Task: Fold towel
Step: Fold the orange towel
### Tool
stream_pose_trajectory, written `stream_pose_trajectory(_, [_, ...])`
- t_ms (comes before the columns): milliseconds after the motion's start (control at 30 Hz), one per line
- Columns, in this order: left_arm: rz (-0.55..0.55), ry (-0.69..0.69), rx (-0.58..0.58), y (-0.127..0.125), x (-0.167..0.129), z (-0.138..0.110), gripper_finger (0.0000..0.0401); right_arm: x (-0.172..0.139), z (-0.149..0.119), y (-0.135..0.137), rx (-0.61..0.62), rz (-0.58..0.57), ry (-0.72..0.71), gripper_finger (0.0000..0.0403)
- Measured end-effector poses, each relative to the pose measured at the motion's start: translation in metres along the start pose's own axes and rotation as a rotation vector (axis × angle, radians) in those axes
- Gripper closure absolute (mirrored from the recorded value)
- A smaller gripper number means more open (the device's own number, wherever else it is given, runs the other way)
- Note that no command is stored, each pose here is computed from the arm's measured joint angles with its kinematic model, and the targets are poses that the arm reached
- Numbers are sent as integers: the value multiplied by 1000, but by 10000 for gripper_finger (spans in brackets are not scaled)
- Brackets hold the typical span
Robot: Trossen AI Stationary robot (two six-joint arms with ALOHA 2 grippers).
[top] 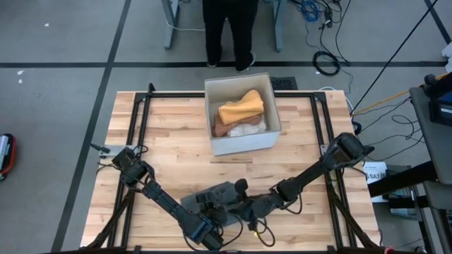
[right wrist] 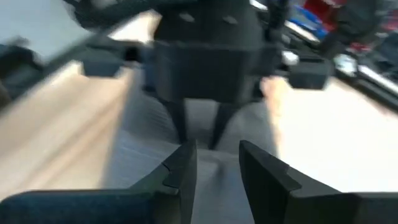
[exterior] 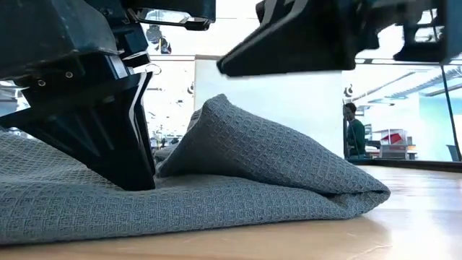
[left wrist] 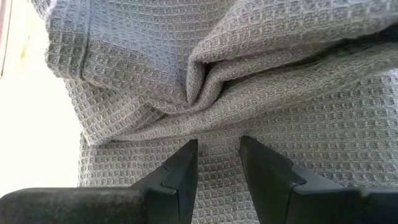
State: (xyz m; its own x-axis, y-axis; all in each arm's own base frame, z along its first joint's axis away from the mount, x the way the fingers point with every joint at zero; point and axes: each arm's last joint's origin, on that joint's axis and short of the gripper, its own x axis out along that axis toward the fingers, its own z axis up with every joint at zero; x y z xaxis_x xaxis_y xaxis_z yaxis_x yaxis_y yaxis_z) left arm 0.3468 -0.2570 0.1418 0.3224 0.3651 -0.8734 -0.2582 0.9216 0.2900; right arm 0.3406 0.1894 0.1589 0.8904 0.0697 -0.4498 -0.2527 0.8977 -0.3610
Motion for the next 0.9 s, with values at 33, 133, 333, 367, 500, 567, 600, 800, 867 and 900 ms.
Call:
stream_pose_trajectory(33, [0, 0, 0, 0, 0, 0, 270, -2, 2, 1, 7, 22, -11, 296])
stream_pose_trajectory(133, [0, 1, 0, 0, -1, 1, 270, -3, 4, 5, 57, 107, -36, 296])
stream_pose_trajectory(333, [-18, -12, 9, -1, -13, 9, 270, 9, -10, 17, 88, 160, -13, 296])
stream_pose_trajectory(367, [-22, -15, 8, -2, -15, 10, 270, 12, -12, 17, 95, 155, -21, 296])
stream_pose_trajectory(500, [-20, -15, 18, -2, -20, 10, 270, 26, -24, 20, 108, 147, -34, 296])
stream_pose_trajectory(567, [-14, -9, 25, -2, -20, 9, 270, 32, -32, 22, 103, 146, -10, 296])
stream_pose_trajectory(600, [-14, -9, 27, -2, -21, 8, 270, 34, -36, 23, 109, 147, -3, 296])
stream_pose_trajectory(800, [-15, -8, 39, -5, -24, 4, 270, 43, -48, 28, 145, 185, 17, 296])
stream_pose_trajectory(867, [-16, -9, 40, -6, -24, 3, 270, 40, -44, 27, 128, 189, 11, 296])
stream_pose_trajectory(900, [-17, -10, 38, -6, -24, 3, 270, 37, -41, 27, 117, 192, 3, 296])
